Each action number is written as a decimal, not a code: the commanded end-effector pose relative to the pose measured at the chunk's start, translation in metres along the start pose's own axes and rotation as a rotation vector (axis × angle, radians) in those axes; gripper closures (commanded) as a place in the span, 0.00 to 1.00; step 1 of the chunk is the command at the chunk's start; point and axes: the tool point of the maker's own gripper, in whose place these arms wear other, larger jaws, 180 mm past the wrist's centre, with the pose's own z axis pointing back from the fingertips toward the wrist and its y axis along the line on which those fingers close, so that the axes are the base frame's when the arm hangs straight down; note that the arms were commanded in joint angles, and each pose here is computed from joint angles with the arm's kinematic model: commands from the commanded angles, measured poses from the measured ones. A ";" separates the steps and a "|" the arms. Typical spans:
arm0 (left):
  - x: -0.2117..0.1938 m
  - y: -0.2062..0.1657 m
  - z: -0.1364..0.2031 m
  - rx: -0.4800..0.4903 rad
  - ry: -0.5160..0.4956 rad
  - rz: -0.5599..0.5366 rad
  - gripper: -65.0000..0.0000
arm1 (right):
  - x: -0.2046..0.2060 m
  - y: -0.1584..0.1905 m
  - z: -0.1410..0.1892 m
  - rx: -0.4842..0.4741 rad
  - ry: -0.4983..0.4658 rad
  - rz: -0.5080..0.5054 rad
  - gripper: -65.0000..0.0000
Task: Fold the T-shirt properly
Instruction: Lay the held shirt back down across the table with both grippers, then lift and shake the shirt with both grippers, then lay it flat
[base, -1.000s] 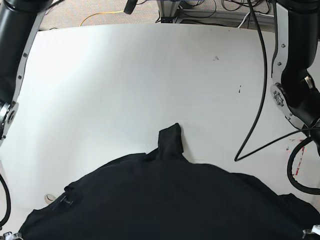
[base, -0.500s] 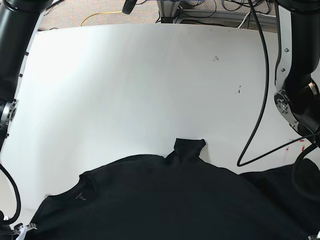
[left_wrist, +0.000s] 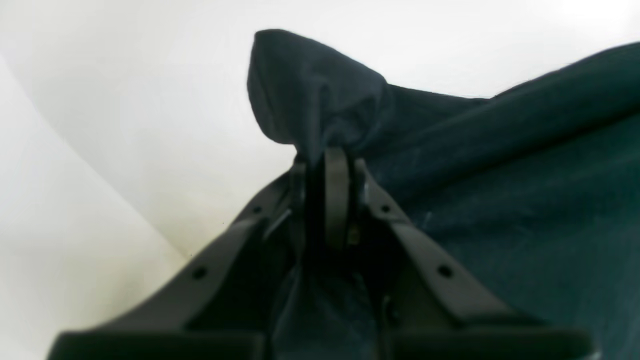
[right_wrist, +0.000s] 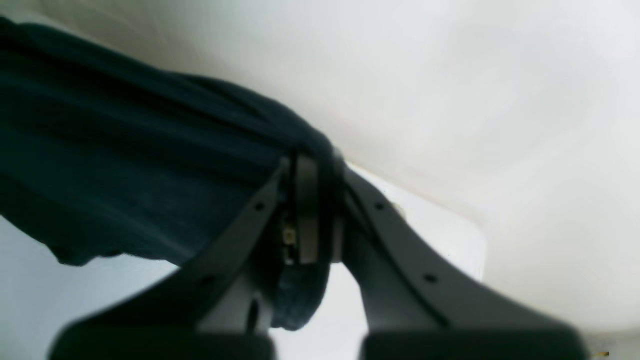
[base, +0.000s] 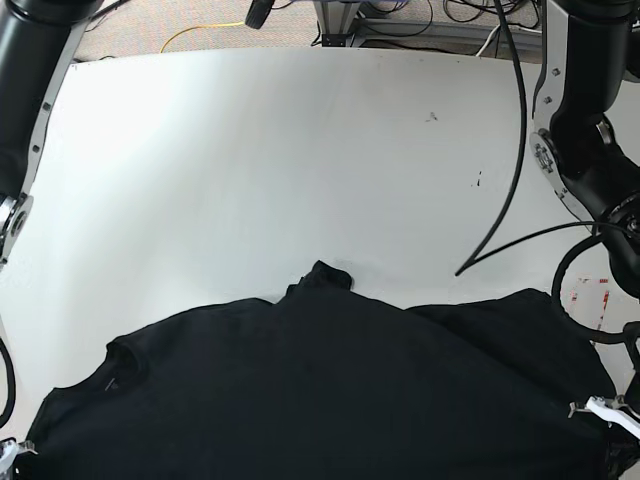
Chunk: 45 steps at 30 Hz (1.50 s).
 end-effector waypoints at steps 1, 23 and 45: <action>0.011 0.014 0.007 0.052 -0.031 -0.020 1.00 | 0.002 -0.009 0.014 -0.063 -0.021 0.028 1.00; -0.165 -0.061 0.084 -0.061 0.339 -0.033 1.00 | -0.221 0.073 0.025 0.044 0.239 -0.096 1.00; -0.249 -0.041 0.166 0.013 0.591 -0.005 1.00 | -0.328 0.153 0.061 0.125 0.409 -0.195 1.00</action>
